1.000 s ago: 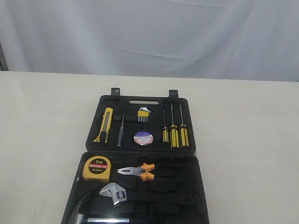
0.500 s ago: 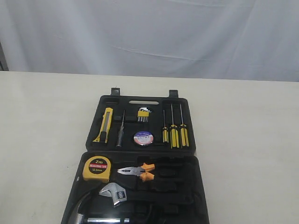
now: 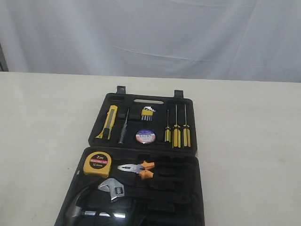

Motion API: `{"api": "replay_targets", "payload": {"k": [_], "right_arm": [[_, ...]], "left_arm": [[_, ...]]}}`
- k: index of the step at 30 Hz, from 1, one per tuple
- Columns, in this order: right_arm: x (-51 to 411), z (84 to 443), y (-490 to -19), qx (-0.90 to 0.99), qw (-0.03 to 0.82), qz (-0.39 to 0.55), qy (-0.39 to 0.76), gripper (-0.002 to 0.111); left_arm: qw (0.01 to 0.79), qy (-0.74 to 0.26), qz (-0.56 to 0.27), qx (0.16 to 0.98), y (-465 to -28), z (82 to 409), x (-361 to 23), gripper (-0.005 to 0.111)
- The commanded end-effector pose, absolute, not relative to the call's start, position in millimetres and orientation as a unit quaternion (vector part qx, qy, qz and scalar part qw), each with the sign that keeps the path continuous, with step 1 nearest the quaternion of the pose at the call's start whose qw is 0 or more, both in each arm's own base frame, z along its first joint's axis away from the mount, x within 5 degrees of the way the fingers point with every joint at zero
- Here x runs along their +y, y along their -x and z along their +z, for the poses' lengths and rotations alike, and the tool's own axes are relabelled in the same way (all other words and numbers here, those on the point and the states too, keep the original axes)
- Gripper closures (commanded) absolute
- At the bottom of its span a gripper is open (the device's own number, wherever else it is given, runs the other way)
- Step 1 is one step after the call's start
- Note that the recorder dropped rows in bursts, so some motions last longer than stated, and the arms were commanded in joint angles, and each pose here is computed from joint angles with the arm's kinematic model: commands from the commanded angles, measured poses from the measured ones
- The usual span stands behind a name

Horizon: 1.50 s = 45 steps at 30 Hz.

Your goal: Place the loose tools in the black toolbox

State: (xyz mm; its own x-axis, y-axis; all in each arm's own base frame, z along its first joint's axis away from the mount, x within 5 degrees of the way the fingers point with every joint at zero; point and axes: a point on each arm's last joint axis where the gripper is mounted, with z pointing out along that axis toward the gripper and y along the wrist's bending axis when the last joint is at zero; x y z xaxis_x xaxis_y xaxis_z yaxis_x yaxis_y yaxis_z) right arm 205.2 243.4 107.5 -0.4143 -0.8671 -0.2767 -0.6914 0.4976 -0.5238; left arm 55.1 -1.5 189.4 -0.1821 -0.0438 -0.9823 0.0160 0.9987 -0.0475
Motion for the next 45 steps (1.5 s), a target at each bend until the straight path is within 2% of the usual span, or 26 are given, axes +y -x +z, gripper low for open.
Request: {"api": "replay_targets", "payload": {"k": [1,6,16,25,36,45], "right_arm": [[243.0,101.3,-207.0,0.834,0.255,-0.159,0.462,0.108],[242.9,106.5,-206.9,0.836,0.26,-0.156,0.458,0.109],[237.4,160.7,-199.5,0.809,0.282,-0.133,0.498,0.109],[222.9,192.6,-185.6,0.799,0.251,-0.127,0.531,0.109],[206.8,279.6,-174.7,0.77,0.264,-0.128,0.566,0.109],[196.9,332.9,-208.0,0.741,0.307,-0.173,0.572,0.109]], "left_arm": [[0.64,0.01,-0.027,0.768,-54.9,188.9,-1.8,0.107],[0.64,0.01,-0.027,0.768,-54.9,188.9,-1.8,0.107],[0.64,0.01,-0.027,0.768,-54.9,188.9,-1.8,0.107],[0.64,0.01,-0.027,0.768,-54.9,188.9,-1.8,0.107],[0.64,0.01,-0.027,0.768,-54.9,188.9,-1.8,0.107],[0.64,0.01,-0.027,0.768,-54.9,188.9,-1.8,0.107]]}}
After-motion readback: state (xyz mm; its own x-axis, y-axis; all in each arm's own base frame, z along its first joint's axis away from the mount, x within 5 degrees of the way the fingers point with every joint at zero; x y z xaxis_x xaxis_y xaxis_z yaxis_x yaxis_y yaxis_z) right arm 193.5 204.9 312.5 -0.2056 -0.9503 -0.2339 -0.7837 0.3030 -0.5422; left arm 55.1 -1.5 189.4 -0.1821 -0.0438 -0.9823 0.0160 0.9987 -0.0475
